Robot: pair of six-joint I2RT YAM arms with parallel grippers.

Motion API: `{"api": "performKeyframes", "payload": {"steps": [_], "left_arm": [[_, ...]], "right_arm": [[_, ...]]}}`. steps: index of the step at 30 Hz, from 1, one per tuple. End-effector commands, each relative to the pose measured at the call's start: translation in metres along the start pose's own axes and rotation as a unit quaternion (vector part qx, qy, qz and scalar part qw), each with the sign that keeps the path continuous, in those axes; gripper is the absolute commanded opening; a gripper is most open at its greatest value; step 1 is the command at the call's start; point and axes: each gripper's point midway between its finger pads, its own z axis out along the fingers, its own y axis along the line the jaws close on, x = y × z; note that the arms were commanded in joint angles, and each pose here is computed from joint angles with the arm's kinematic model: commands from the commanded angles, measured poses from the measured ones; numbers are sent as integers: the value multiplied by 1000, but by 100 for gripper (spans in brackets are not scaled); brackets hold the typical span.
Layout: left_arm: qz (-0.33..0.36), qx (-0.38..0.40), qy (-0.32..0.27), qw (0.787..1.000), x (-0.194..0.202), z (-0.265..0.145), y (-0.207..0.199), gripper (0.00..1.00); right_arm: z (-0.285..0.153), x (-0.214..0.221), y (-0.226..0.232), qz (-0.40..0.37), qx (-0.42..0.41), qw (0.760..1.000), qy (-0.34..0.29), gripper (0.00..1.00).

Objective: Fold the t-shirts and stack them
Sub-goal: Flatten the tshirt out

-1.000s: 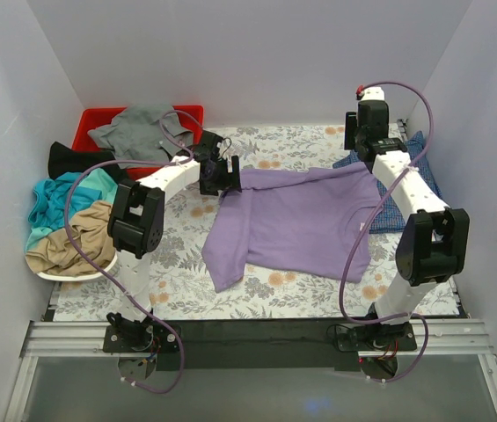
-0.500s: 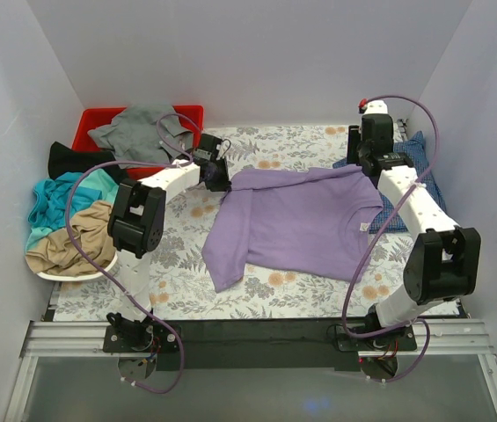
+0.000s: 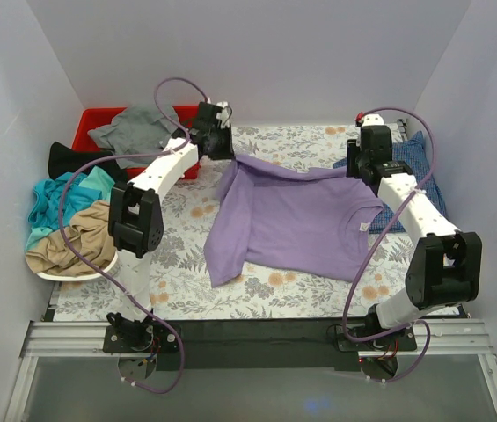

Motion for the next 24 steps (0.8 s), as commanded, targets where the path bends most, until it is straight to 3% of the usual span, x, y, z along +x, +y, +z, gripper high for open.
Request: {"api": "performKeyframes", "payload": {"steps": [1, 4, 9, 13, 15, 17, 18, 21, 23, 24], "left_arm": [[58, 20, -59, 996, -57, -42, -23, 1], [87, 22, -92, 992, -93, -44, -32, 4], [109, -15, -84, 990, -90, 6, -12, 6], [112, -49, -96, 988, -88, 38, 10, 11], [124, -66, -107, 984, -91, 52, 19, 30], [120, -147, -113, 975, -92, 64, 50, 64], [118, -175, -125, 969, -100, 59, 58, 71], [107, -231, -145, 956, -113, 34, 73, 75], [82, -216, -138, 963, -104, 25, 70, 75], [76, -169, -147, 972, -113, 0, 48, 76]], "right_arm": [[-11, 20, 25, 15, -71, 997, 29, 49], [-26, 45, 51, 17, -145, 987, 62, 46], [-62, 85, 102, 18, -284, 952, 115, 43], [-70, 115, 107, 12, -274, 951, 143, 43], [-71, 121, 103, 9, -260, 954, 146, 43], [-74, 121, 99, 6, -248, 958, 145, 43], [-74, 119, 94, 5, -234, 962, 143, 43], [-79, 116, 85, 3, -215, 966, 147, 43], [-84, 118, 87, 4, -220, 963, 153, 44], [-88, 123, 88, 4, -226, 960, 165, 44]]}}
